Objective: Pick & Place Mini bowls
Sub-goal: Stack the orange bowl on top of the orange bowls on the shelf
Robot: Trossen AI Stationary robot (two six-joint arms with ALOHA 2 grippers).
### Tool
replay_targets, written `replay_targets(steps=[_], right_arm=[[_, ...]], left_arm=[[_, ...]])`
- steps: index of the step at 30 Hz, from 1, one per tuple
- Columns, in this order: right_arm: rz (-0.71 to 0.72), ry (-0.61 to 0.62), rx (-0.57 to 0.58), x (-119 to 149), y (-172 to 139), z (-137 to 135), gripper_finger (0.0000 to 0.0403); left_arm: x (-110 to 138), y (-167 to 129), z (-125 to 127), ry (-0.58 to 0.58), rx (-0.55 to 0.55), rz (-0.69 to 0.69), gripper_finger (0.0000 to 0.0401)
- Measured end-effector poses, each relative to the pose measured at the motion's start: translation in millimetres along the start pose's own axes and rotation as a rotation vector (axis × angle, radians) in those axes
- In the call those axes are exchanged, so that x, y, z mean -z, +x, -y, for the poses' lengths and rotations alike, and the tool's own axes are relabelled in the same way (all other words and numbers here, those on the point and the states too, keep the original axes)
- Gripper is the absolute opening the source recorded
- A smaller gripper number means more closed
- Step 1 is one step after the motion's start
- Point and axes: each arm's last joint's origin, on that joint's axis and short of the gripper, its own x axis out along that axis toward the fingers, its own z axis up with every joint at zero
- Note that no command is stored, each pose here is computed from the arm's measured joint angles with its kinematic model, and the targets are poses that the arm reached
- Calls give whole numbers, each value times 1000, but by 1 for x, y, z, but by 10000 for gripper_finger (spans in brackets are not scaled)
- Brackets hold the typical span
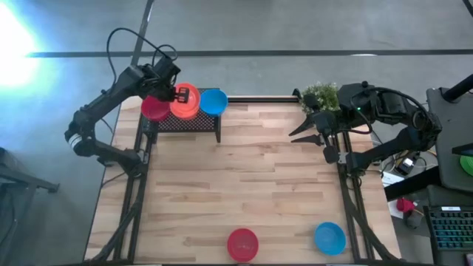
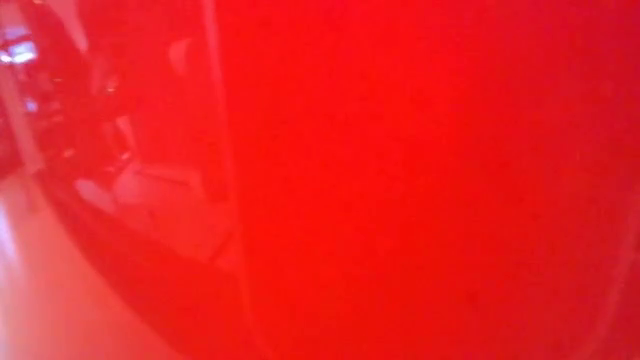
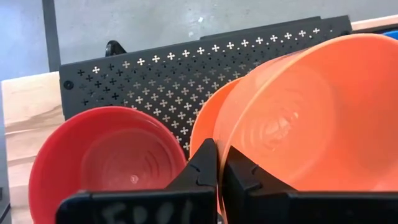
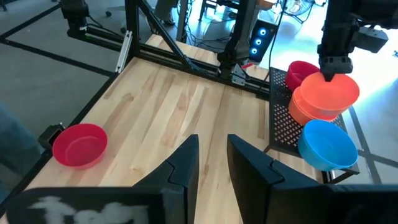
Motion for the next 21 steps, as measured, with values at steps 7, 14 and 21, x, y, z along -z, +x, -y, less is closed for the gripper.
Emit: replay_targets(steps=[7,14,21], right_arm=[[0,-6,0,0,0,0,74],[0,-6,0,0,0,0,68],[0,-7,0,0,0,0,68]], left_arm=[[1,0,0,-3,-4,-9,4],[1,0,0,-5,-4,-9,5],[1,0,0,-11,5,-16,11]])
